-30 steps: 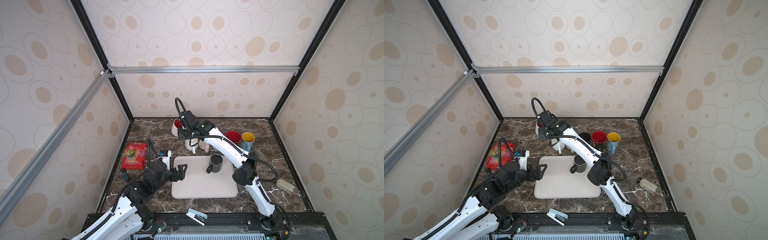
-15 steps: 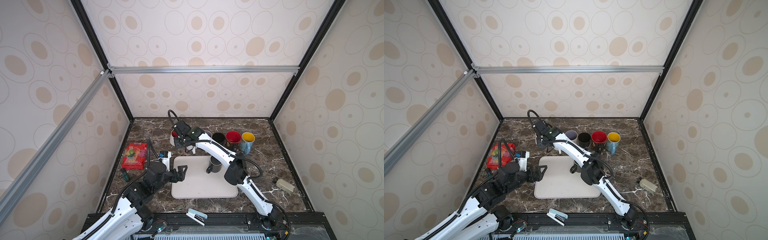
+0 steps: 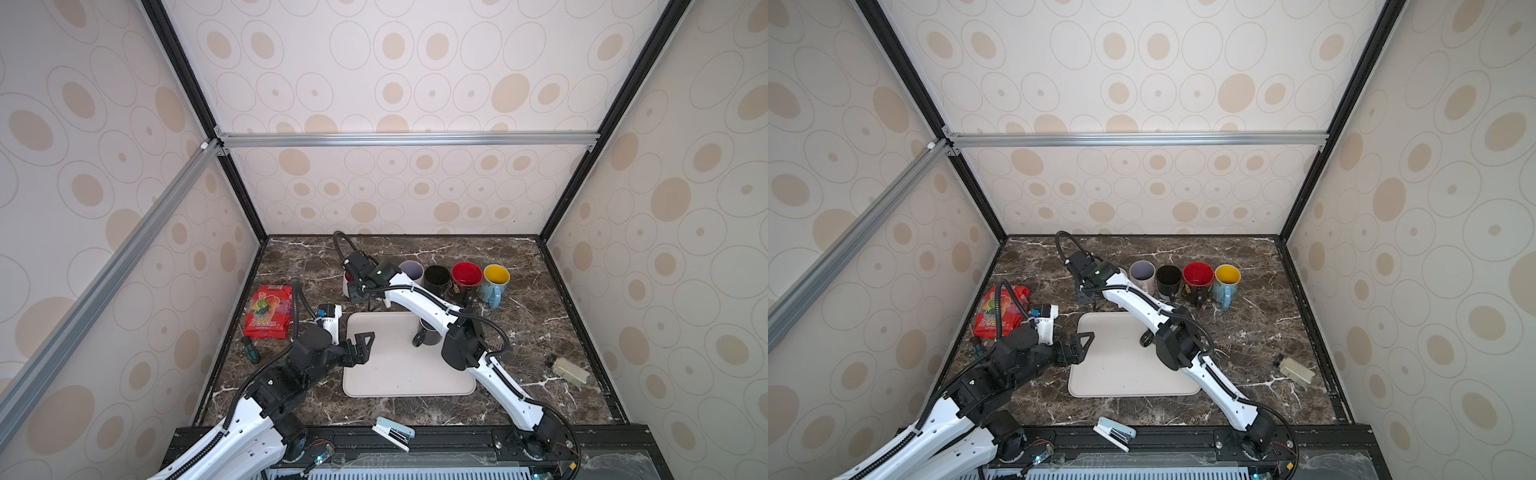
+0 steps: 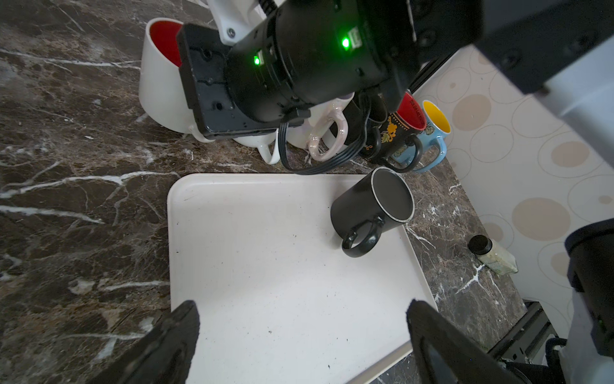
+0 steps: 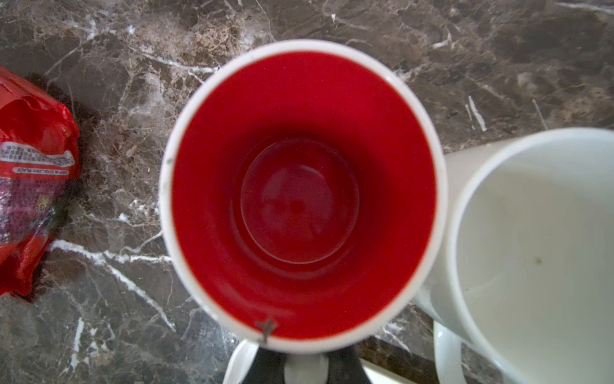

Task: Turn the mug right side up
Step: 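Lower the red-lined mug upright beside the white mug with the right gripper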

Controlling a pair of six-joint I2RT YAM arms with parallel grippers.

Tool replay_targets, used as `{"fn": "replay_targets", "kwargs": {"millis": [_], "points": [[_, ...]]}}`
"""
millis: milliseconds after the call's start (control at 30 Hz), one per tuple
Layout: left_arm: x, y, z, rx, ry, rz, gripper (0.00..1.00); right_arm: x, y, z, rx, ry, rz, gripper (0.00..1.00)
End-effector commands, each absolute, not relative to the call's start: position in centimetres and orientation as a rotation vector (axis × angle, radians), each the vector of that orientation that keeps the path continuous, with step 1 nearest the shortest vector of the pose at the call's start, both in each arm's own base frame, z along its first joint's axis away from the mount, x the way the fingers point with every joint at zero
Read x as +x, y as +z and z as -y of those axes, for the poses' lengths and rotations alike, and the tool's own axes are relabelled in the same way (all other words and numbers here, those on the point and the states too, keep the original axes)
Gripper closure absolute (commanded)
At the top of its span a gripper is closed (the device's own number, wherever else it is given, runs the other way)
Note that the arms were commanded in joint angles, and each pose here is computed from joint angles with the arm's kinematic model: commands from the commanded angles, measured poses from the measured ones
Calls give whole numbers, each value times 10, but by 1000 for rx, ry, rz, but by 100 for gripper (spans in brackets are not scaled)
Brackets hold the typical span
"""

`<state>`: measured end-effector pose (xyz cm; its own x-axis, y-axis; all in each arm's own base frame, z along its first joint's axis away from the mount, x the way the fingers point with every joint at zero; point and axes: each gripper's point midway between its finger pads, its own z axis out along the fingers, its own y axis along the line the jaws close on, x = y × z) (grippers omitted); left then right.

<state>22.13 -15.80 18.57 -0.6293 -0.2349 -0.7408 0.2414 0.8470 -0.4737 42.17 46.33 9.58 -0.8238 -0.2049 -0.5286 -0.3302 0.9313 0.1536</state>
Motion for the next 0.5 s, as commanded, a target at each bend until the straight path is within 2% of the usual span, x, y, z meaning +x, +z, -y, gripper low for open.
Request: {"fn": "replay_targets", "kwargs": {"millis": [0,467], "points": [[224,187,158,-8,-700,-2133,2,439,117,-466,-332,320,-2471,100],[224,189,161,20,-695,-2135,0,440,97,-462,-323,265,-2493,100]]}}
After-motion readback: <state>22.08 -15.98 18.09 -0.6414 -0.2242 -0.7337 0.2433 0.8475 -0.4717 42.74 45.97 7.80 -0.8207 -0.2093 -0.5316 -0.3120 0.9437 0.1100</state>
